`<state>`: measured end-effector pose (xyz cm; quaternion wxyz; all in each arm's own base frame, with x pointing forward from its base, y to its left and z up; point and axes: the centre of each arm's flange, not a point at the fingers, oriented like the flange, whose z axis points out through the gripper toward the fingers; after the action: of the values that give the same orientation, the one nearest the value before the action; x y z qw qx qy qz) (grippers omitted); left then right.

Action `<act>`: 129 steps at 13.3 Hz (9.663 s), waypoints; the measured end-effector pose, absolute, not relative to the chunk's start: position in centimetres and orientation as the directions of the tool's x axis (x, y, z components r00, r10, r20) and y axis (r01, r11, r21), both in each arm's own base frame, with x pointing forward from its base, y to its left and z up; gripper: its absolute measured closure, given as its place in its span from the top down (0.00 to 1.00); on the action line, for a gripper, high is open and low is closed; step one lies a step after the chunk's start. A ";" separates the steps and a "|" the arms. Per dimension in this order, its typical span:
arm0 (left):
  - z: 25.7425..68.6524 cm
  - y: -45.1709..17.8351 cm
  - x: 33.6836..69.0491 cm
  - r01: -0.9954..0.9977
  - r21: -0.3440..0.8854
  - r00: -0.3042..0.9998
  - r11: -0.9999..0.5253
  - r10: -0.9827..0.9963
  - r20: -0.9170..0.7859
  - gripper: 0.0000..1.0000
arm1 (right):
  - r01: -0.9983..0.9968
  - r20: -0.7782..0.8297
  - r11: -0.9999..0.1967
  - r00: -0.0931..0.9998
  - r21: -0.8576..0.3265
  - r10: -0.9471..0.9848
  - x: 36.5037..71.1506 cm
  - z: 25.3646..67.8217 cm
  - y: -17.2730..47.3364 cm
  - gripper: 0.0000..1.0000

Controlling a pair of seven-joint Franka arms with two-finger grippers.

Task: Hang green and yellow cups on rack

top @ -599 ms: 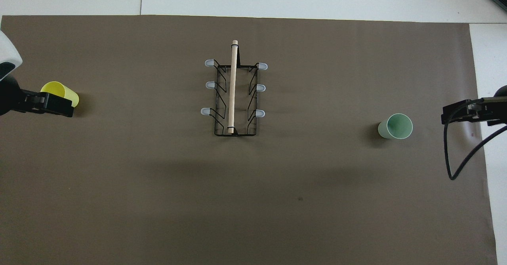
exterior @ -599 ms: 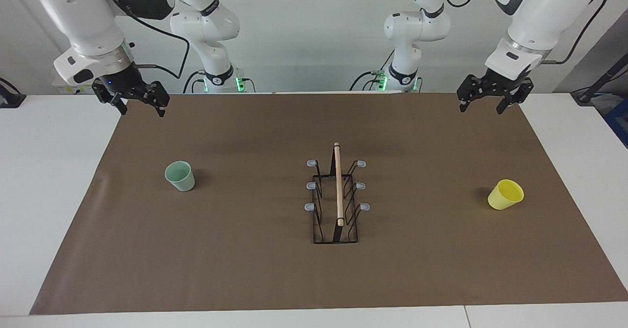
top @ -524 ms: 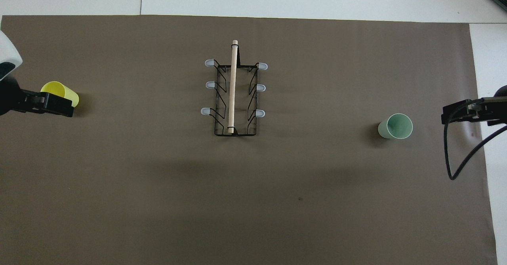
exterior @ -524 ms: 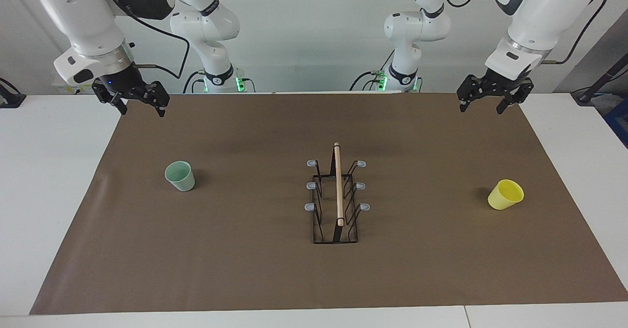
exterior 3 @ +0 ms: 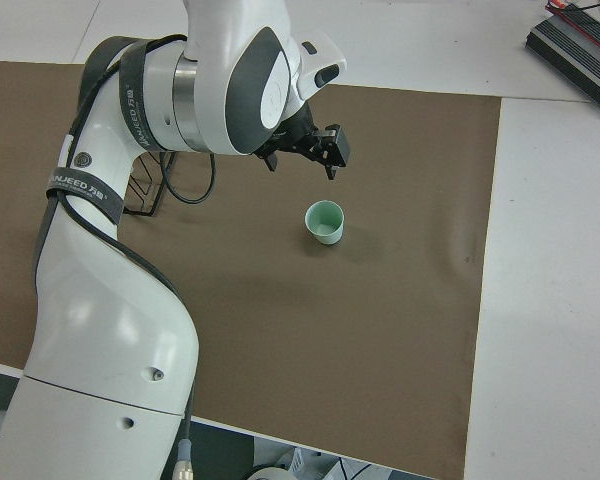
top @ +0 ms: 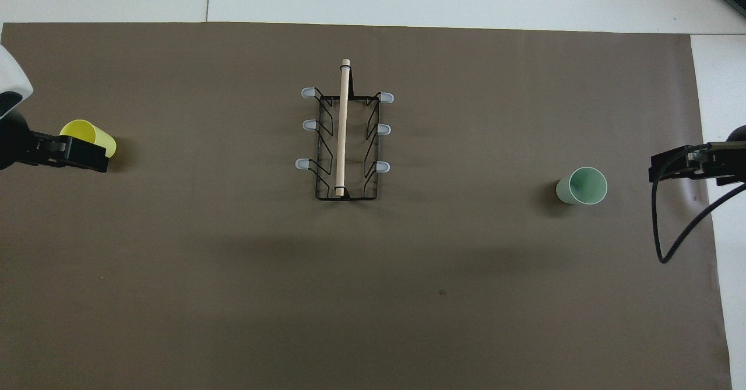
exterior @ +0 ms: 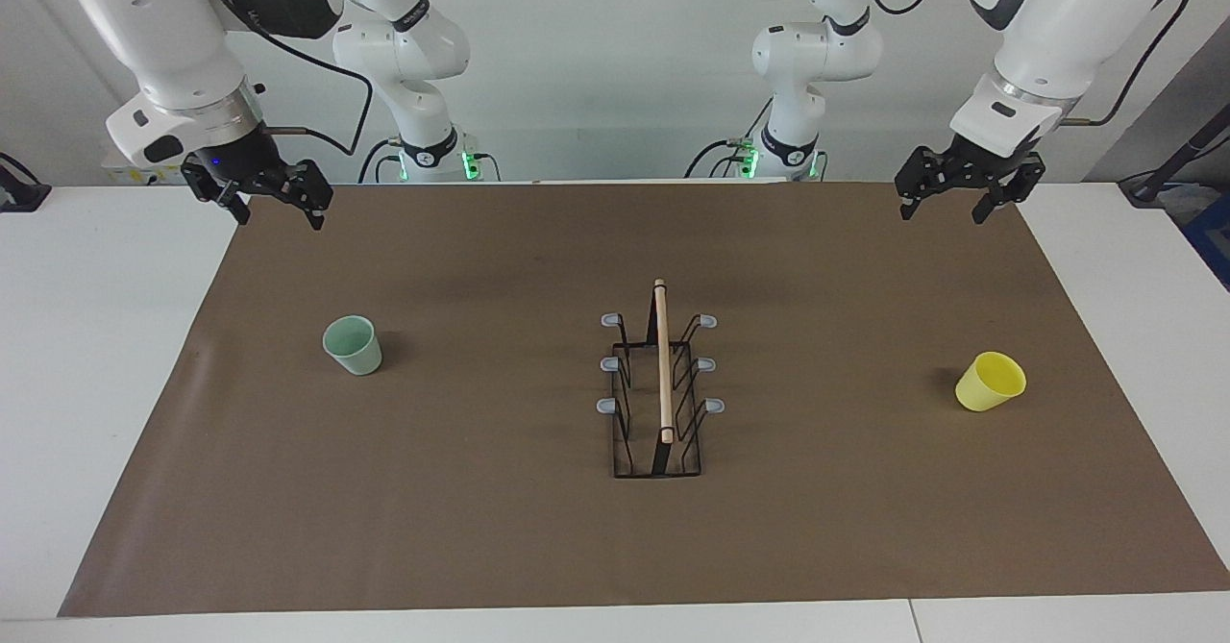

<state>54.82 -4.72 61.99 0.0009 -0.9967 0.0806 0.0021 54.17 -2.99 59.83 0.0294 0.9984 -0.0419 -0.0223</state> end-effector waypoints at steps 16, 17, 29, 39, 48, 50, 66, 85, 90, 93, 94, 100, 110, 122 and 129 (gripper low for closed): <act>62.0 -4.7 54.8 -0.161 -0.002 0.987 -0.987 -0.161 -0.005 1.00 | -0.139 -0.049 -0.988 0.989 0.070 -0.142 58.6 54.6 -5.9 1.00; 62.0 -4.7 54.8 -0.161 -0.002 0.987 -0.987 -0.161 -0.005 1.00 | -0.133 -0.056 -0.988 0.989 0.074 -0.138 60.4 53.3 -5.7 1.00; 62.0 -4.7 54.8 -0.161 -0.002 0.987 -0.987 -0.161 -0.005 1.00 | 0.681 -0.487 -0.690 0.701 0.244 0.520 64.9 38.5 10.4 1.00; 62.0 -6.9 54.6 -0.198 -0.002 0.980 -0.980 -0.198 -0.004 1.00 | 0.912 -0.689 -0.404 0.338 0.072 0.641 60.2 32.5 12.7 1.00; 62.4 -5.3 54.8 -0.161 0.017 0.987 -0.987 -0.161 0.006 1.00 | 0.972 -0.761 -0.227 0.188 0.055 0.620 56.3 27.6 13.2 1.00; 62.1 -3.9 55.1 -0.132 0.034 0.991 -0.991 -0.132 0.003 1.00 | 0.986 -0.780 -0.157 0.145 0.060 0.608 55.7 26.6 13.8 1.00; 45.7 11.8 69.1 0.399 0.091 0.916 -0.913 0.391 -0.090 1.00 | 0.989 -0.912 0.149 -0.043 0.020 0.409 53.6 22.9 11.3 1.00; 32.0 20.3 63.7 0.986 0.167 0.042 -0.003 0.972 -0.231 1.00 | 0.951 -0.652 -0.241 0.309 0.195 0.692 59.9 37.7 14.7 0.69; 32.6 23.3 62.4 0.984 0.131 -0.057 0.119 0.912 -0.406 1.00 | 0.886 -0.359 -0.420 0.463 0.197 0.810 59.8 45.8 14.8 0.69; 31.5 27.6 63.0 0.979 0.109 -0.105 0.173 0.883 -0.458 1.00 | 0.828 -0.106 -0.541 0.557 0.148 0.824 60.0 49.5 14.0 0.69; 31.1 28.4 63.1 0.972 0.113 -0.125 0.204 0.864 -0.488 1.00 | 0.810 -0.030 -0.571 0.579 0.130 0.815 60.1 50.5 13.9 0.69; 27.3 28.7 63.1 0.934 0.100 -0.185 0.343 0.704 -0.685 1.00 | 0.732 0.343 -0.678 0.656 -0.069 0.673 59.9 55.0 16.0 0.69; 24.4 25.9 62.0 0.908 0.042 -0.220 0.416 0.560 -0.799 1.00 | 0.595 0.794 -0.706 0.603 -0.384 0.076 55.0 49.4 20.1 0.69; 24.0 21.4 61.0 0.936 0.144 -0.058 0.321 0.543 -0.838 1.00 | 0.630 0.924 -0.690 0.350 -0.356 -0.157 48.7 40.8 22.6 0.69; 24.1 19.6 62.1 0.929 0.165 -0.054 0.331 0.563 -0.825 0.96 | 0.705 0.955 -0.649 0.260 -0.287 -0.140 47.9 36.9 26.8 0.69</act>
<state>62.08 19.62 24.13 -0.4290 -0.5376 -0.6938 0.2135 47.85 26.77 36.92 -0.3678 0.7032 0.2008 0.5743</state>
